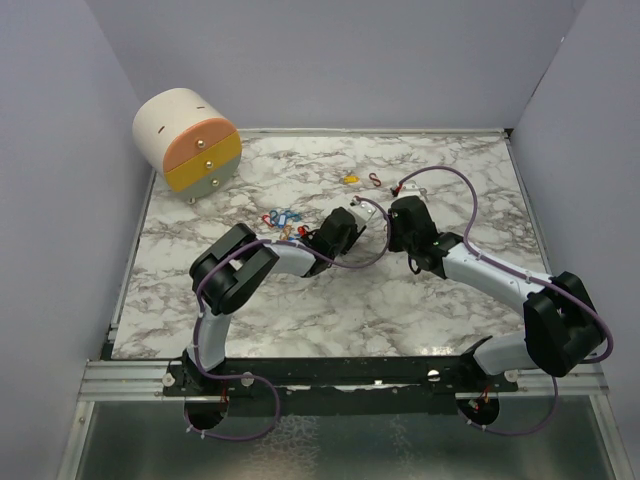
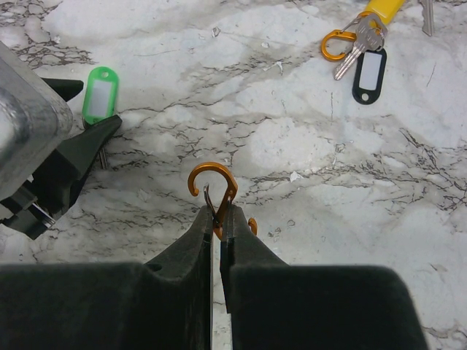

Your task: Put the keys on the keyring

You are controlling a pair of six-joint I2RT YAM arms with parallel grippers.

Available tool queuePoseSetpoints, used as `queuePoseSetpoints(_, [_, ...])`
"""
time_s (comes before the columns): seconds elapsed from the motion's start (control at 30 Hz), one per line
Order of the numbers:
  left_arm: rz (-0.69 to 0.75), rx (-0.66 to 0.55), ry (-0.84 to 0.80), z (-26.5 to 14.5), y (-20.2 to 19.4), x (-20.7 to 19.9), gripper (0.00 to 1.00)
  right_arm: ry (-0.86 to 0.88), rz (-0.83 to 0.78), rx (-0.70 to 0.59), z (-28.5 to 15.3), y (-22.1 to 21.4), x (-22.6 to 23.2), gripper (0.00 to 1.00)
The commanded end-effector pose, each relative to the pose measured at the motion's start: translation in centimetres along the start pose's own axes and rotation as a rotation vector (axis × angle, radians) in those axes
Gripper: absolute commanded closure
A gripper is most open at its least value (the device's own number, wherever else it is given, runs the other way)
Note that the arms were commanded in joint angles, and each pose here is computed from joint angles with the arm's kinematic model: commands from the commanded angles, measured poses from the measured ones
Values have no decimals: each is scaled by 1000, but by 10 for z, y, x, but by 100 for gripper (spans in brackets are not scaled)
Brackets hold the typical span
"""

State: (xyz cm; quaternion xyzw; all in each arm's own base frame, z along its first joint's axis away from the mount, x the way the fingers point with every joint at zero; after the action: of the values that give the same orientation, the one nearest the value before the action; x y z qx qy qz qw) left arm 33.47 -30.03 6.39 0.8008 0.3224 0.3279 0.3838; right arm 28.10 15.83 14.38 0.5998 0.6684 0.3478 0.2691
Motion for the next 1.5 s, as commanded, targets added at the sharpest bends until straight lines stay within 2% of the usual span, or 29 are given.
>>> queuePoseSetpoints(0.0, [-7,19,-36,8,-8,-1,60,15,8,-1,0,1,0,99])
queuePoseSetpoints(0.27, [-36,24,-59,8,-11,1,78,19,7,2,1,0,1,99])
queuePoseSetpoints(0.37, [-50,12,-57,5,-6,3,91,23,8,3,1,0,1,99])
queuePoseSetpoints(0.47, [-62,-7,-53,-1,1,5,100,26,7,4,1,-1,1,99])
queuePoseSetpoints(0.9, [-145,-131,-115,-50,38,14,100,81,5,3,-1,-1,6,99])
queuePoseSetpoints(1.17, [-180,-197,-300,-76,51,1,100,168,-10,16,1,-4,15,99])
queuePoseSetpoints(1.47, [-156,-294,-482,-95,62,-14,100,246,-12,30,0,-5,23,99])
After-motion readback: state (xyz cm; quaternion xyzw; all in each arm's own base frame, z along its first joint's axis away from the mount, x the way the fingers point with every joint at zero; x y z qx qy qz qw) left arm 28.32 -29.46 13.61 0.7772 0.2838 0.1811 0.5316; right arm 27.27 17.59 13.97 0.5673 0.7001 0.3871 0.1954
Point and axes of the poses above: each gripper's point midway between its finger pads, its own z axis out along the fingers, its own x axis along the line the jaws close on, y = z × x, the point moved 7 cm from there along -z, back along the fingers, and after that the axes turned 3 degrees about z, right-handed, at the moved point
